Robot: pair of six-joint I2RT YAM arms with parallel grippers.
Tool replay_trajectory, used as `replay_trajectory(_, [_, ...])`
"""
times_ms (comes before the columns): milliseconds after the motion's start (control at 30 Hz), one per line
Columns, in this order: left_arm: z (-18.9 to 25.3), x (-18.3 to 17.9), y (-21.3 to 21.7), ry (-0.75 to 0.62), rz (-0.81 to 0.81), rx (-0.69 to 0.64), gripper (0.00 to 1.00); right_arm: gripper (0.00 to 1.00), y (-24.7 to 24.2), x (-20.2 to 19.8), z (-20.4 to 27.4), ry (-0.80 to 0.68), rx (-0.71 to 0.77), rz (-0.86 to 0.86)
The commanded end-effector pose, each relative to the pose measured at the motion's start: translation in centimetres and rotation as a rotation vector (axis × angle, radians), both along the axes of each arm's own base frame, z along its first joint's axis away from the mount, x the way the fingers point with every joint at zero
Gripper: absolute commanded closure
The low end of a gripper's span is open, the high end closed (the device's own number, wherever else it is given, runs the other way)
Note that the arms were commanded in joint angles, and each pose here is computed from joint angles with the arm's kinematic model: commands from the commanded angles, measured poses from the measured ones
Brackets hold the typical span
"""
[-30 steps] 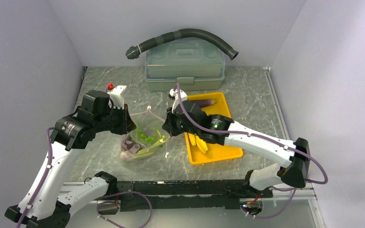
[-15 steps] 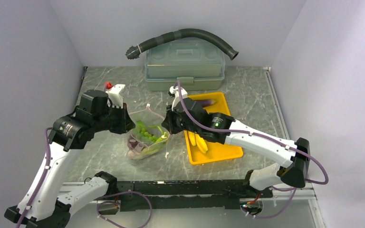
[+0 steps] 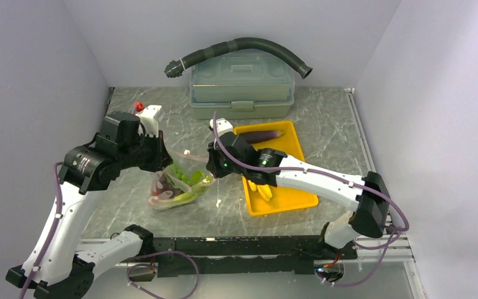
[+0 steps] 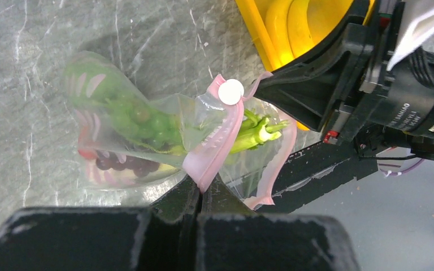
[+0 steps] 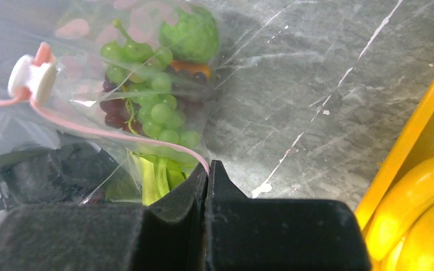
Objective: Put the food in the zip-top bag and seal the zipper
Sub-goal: Adjust the zipper food storage bag at the center of the board.
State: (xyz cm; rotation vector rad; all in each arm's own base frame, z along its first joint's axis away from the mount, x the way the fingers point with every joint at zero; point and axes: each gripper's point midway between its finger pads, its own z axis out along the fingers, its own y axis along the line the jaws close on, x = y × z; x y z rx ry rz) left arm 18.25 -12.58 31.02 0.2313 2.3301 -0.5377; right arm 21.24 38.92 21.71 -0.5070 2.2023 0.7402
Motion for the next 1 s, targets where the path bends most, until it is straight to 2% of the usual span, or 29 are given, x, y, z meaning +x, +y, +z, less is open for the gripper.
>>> replay_trajectory(0, [1.9, 0.6, -0.3, -0.081, -0.006, -0.029, 1.0, 1.0, 0.9, 1.2, 0.0, -0.008, 0.014, -0.016])
replay_trajectory(133, [0.5, 0.8, -0.5, -0.055, -0.008, -0.024, 1.0, 0.98, 0.7, 1.5, 0.4, -0.015, 0.01, -0.025])
replay_trajectory(267, [-0.6, 1.1, -0.7, -0.039, -0.009, -0.024, 1.0, 0.76, 0.1, 1.5, 1.9, -0.043, 0.028, -0.026])
replay_trajectory(500, [-1.6, 1.7, -1.0, -0.026, -0.01, -0.019, 1.0, 0.53, -1.7, 1.6, 5.6, -0.112, 0.066, -0.057])
replay_trajectory(733, [-1.8, 1.9, -1.1, -0.03, -0.013, -0.017, 1.0, 0.39, -6.9, 2.6, 9.8, -0.237, 0.083, -0.2])
replay_trajectory(967, [-1.8, 2.4, -1.5, -0.048, -0.029, -0.024, 1.0, 0.31, -12.8, 5.2, 10.2, -0.268, 0.052, -0.365])
